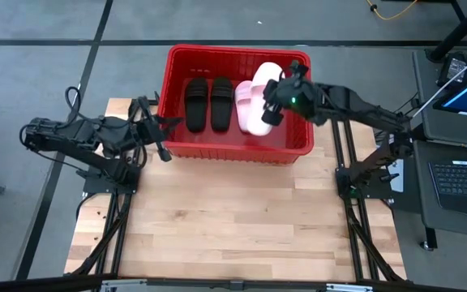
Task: Pick and place slides into bin
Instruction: Put the pink slide into the red bin
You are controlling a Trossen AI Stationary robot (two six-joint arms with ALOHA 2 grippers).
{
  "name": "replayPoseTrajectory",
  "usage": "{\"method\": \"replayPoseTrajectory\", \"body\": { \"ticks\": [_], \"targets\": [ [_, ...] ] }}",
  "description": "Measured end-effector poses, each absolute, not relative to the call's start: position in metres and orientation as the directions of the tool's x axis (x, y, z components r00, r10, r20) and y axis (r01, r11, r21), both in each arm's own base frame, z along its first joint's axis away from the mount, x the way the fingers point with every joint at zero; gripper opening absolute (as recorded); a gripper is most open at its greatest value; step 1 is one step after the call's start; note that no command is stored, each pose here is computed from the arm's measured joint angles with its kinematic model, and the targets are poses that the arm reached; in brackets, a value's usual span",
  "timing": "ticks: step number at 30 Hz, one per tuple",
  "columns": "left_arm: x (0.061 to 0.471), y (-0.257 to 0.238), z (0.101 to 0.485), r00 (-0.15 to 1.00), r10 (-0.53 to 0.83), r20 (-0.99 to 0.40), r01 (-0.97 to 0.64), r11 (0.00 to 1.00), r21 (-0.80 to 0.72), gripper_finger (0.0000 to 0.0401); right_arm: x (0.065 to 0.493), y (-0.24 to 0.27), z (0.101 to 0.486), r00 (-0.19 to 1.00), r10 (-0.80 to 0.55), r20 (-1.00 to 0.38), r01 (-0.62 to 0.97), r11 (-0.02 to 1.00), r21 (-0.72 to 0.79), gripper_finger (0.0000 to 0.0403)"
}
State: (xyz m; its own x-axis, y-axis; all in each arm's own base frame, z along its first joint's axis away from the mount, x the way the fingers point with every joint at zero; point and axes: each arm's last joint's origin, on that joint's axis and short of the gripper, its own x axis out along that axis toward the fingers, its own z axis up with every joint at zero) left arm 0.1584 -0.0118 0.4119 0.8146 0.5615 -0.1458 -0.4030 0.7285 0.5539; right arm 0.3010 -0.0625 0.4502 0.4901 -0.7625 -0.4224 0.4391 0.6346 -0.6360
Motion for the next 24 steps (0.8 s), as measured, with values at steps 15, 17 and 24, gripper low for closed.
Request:
{"method": "replayPoseTrajectory", "body": {
  "ticks": [15,17,24],
  "targets": [
    [0.151,0.012,0.389,0.721,0.668,-0.184,-0.502,0.687,0.526,0.0001,0.282,-0.142,0.440,0.545,-0.633,-0.549,0.291,0.757,-0.585,0.0013],
    [0.151,0.013,0.386,0.713,0.675,-0.191,-0.511,0.686,0.517,0.0002,0.278,-0.149,0.439,0.537,-0.628,-0.563,0.265,0.759,-0.594,0.0013],
    [0.151,0.016,0.384,0.696,0.690,-0.197,-0.536,0.682,0.497,0.0001,0.269,-0.174,0.428,0.517,-0.620,-0.589,0.283,0.774,-0.567,0.0013]
  ]
}}
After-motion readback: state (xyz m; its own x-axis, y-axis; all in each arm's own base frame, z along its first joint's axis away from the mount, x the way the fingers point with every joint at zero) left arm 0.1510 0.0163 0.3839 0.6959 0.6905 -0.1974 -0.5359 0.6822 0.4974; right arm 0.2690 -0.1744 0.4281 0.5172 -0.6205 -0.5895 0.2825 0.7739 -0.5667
